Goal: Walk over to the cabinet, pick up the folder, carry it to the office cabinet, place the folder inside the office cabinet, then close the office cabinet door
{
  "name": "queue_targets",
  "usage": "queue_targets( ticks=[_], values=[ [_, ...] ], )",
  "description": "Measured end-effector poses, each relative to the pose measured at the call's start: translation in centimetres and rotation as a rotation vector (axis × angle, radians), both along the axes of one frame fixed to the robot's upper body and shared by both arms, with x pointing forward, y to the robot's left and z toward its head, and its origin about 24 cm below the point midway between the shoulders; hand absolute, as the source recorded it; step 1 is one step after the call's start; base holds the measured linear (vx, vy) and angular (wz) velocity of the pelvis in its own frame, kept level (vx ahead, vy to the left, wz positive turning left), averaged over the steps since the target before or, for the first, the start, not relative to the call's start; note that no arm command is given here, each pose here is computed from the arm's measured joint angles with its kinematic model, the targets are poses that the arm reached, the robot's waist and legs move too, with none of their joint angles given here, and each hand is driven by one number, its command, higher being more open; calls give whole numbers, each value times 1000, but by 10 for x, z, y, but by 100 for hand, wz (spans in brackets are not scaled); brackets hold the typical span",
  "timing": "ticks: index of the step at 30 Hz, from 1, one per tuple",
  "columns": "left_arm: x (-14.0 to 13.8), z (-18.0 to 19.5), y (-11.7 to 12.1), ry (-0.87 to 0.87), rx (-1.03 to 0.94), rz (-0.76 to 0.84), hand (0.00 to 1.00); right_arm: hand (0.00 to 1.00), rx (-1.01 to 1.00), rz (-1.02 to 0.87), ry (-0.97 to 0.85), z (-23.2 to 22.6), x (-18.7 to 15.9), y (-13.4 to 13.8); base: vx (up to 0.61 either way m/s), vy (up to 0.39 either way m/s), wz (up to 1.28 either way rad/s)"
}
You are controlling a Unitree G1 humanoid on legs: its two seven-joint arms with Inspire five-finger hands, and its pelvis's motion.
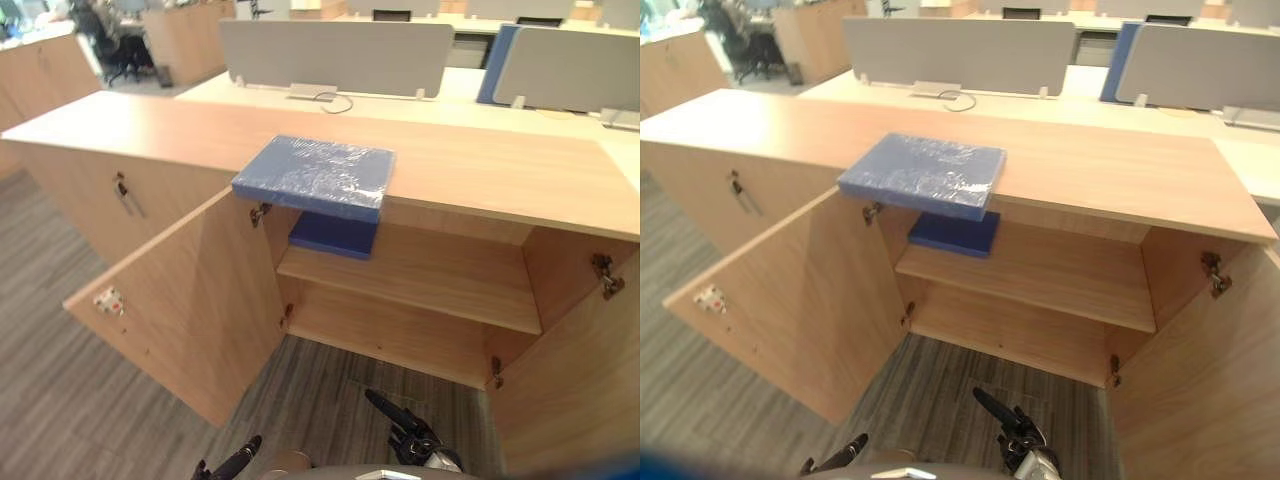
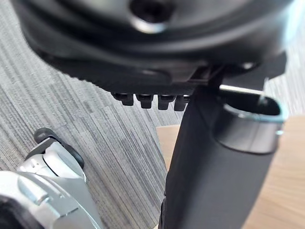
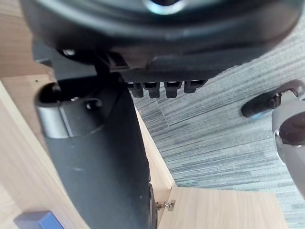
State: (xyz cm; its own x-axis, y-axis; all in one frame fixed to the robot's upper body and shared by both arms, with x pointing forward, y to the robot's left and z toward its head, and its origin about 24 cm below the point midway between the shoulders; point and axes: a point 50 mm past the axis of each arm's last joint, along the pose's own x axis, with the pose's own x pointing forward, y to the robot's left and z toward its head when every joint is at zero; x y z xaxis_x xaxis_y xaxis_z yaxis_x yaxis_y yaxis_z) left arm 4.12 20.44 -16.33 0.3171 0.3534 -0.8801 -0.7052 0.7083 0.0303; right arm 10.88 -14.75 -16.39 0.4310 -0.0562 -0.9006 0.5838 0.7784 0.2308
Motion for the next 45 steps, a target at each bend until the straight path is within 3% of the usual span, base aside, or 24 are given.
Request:
queue_targets(
  ticks=[10, 15, 28, 34, 40, 45],
  values=[
    [31, 5, 0, -85, 2, -204, 100, 100, -62, 131, 35, -2, -5, -6, 53, -102, -2],
    [33, 4, -10, -103, -34, -194, 100, 100, -103, 135, 72, -4, -12, -21, 122, -227, 13],
    [49, 12, -10, -192, -38, -142, 100, 100, -134, 172, 39, 0, 1, -23, 87, 5, 4],
    [48, 14, -2, -188, -27, -176, 100, 100, -88, 167, 54, -3, -5, -8, 161, 149, 5],
    [63, 26, -27, -248, 4, -476, 100, 100, -130, 222, -13, 4, 9, -11, 94, 119, -24],
    [64, 33, -22, -306, -28, -414, 100, 100, -103, 281, -8, 3, 7, 7, 2, -98, 13]
  ],
)
